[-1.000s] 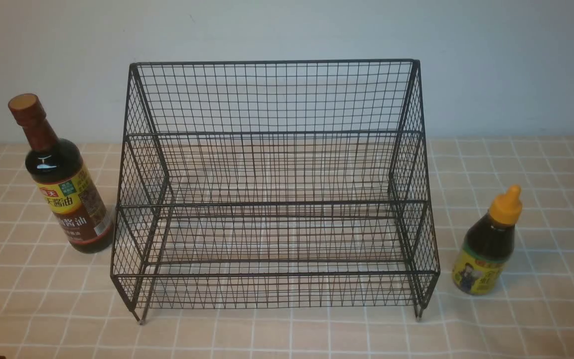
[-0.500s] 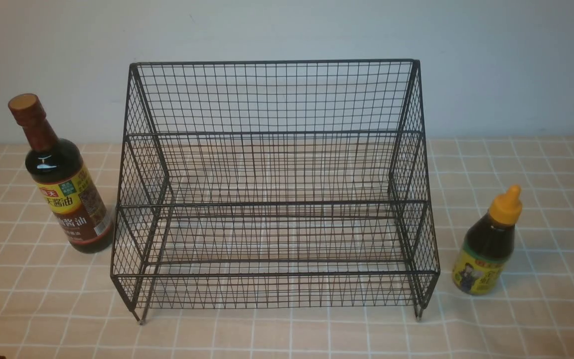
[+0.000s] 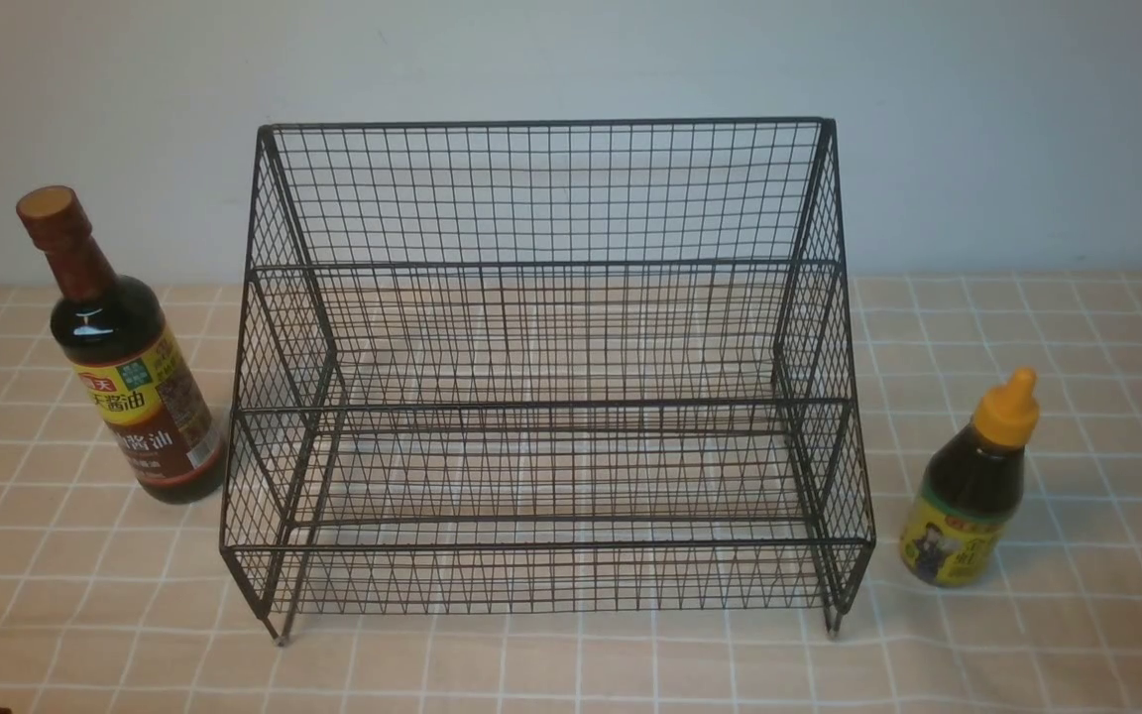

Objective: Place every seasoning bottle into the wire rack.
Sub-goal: Use the right arm to grab the condiment bottle closest to it

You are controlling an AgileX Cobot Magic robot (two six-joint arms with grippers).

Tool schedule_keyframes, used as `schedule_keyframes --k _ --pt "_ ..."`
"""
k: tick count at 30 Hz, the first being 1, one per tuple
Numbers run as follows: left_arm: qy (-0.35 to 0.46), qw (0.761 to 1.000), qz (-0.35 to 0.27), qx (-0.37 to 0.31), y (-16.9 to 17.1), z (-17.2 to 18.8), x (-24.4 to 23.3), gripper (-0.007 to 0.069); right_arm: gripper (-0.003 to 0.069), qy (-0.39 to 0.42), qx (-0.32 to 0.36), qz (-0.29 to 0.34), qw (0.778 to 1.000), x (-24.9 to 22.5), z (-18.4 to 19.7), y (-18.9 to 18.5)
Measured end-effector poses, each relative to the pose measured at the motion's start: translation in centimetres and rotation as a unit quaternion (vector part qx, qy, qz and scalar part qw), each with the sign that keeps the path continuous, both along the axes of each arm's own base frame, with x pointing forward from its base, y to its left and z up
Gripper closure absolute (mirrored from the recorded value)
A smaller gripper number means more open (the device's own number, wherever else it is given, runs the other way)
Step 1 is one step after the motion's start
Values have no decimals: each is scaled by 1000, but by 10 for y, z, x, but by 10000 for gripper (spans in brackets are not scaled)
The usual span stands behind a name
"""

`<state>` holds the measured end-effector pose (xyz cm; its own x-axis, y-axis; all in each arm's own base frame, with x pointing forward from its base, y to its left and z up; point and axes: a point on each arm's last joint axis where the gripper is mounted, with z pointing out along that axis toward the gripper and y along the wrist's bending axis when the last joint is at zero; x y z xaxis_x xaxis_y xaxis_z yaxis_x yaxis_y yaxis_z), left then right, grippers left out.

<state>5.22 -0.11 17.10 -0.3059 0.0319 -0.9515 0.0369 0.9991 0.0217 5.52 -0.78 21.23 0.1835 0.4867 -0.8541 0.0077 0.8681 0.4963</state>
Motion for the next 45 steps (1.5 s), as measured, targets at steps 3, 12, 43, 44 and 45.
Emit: schedule_keyframes --k 3,12,43,44,45 --pt "0 1000 0 0 0 0 0 632 673 -4 -23 -12 1000 0 1 -1" --pt "0 1000 0 0 0 0 0 632 673 -81 5 -31 996 -9 46 -6" --pt "0 1000 0 0 0 0 0 632 48 395 -173 276 859 185 73 36" --pt "0 1000 0 0 0 0 0 632 46 398 -180 284 853 188 69 40" --pt "0 1000 0 0 0 0 0 632 45 400 -188 291 849 191 66 45"
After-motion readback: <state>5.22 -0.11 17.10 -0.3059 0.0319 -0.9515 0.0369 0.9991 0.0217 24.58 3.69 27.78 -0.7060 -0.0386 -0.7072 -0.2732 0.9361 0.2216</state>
